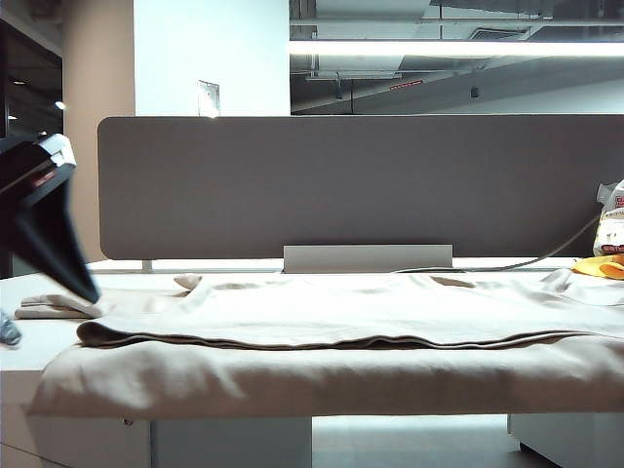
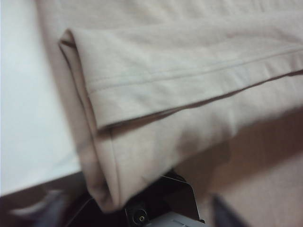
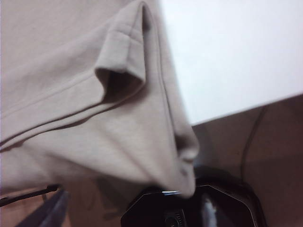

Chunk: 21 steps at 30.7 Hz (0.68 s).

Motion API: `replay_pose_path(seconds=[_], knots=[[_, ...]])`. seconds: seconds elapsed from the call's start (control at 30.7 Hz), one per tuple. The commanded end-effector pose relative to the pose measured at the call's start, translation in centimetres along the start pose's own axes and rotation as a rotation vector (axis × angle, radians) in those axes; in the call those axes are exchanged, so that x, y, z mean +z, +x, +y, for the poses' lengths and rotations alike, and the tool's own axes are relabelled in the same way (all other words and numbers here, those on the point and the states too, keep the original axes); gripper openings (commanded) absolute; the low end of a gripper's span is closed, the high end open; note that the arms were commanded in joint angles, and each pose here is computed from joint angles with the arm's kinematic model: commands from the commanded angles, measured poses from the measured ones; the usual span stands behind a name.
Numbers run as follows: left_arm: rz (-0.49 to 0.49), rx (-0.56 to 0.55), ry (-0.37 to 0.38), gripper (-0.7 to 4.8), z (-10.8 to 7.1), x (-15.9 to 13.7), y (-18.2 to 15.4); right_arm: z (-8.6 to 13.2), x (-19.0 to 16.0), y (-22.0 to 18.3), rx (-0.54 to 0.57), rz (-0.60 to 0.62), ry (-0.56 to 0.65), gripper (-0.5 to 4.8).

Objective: Fold the bottom side of the T-shirt horizontally towards the center, about one-third of the way, then fold the sleeve back towards the center, creating a straight line along the edge of the T-shirt, and finally fold the bottom of the T-shirt up towards the top, creating a neat rectangle.

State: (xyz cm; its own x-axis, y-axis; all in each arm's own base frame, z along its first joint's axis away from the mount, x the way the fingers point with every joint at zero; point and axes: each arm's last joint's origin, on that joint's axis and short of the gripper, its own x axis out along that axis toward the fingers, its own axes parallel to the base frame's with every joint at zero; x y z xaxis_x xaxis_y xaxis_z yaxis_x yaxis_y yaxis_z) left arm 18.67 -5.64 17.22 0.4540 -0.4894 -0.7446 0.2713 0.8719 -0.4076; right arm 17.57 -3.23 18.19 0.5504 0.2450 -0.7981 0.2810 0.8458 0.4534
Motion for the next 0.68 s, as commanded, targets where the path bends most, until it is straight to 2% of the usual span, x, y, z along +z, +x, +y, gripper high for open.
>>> replay_pose_path(seconds=[0.03,0.23,0.39,0.59,0.68], knots=[[-0.038,0.033,0.002,4.04,0.0,0.4,-0.1,0.2,0.4,-0.1,0.017,-0.037,-0.01,3.39],[-0.125,0.069,-0.046,4.04,0.0,1.8,-0.3,0.5,1.5,-0.2,0.042,-0.14,0.049,3.36],[-0.11,0.083,-0.055,4.04,0.1,5.0,0.1,0.7,2.8,0.1,0.049,-0.226,0.044,3.31],[-0.12,0.105,-0.032,4.03,0.1,9.0,1.3,0.6,6.0,0.8,0.0,-0.226,0.064,3.09],[-0.154,0.126,-0.048,4.03,0.8,10.8,1.3,0.4,8.2,1.1,-0.013,-0.234,0.065,3.1]])
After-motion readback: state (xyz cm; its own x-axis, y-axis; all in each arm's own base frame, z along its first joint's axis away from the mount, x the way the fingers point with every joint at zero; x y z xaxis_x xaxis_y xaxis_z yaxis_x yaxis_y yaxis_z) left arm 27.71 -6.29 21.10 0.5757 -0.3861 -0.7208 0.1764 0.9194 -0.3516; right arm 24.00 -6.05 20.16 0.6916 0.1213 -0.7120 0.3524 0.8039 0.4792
